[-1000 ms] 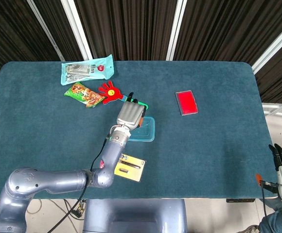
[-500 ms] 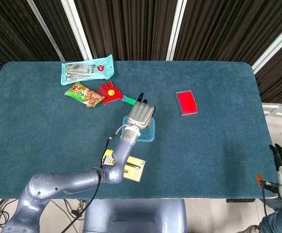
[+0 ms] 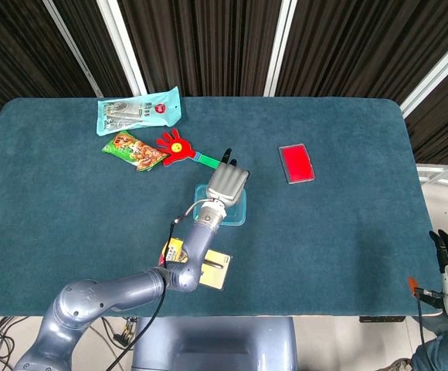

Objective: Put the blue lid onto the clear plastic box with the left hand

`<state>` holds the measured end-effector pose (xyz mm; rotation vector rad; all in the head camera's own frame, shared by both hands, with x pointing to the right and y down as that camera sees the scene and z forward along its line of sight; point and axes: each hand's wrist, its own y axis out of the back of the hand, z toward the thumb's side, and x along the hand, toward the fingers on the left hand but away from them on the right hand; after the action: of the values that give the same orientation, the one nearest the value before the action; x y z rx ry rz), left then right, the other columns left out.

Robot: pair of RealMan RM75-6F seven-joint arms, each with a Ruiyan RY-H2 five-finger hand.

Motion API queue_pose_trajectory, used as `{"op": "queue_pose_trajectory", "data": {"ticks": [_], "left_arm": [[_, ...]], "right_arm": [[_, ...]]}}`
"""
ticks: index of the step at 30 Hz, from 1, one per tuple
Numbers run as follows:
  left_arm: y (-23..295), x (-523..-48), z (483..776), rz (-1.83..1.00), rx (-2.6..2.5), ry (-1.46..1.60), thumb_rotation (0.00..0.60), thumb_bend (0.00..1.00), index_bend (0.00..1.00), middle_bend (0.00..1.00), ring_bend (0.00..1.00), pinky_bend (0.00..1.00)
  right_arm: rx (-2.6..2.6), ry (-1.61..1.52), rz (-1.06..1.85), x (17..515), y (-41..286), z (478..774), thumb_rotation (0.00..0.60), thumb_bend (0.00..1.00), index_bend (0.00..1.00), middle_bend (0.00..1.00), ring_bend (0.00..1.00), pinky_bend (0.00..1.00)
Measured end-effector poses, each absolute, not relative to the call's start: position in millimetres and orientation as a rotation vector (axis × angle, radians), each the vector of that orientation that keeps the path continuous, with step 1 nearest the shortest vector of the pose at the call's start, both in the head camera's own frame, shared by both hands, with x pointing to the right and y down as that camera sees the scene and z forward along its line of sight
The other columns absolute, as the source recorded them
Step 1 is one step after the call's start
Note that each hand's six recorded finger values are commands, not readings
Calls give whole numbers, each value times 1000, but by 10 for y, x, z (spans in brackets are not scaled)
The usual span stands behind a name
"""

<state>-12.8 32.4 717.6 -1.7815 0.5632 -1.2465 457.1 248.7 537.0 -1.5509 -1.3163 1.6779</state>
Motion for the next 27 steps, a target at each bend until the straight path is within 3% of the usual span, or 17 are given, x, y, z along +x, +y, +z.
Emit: {"op": "queue_pose_trajectory", "data": {"ticks": [27], "left_arm": [[392,-16,7279,-1232,-1680,464,600,516,658,539,233,57]], "right_arm": [[-1548,-1318,1680,4566,2465,5368,600,336,0,14,0,0]]}}
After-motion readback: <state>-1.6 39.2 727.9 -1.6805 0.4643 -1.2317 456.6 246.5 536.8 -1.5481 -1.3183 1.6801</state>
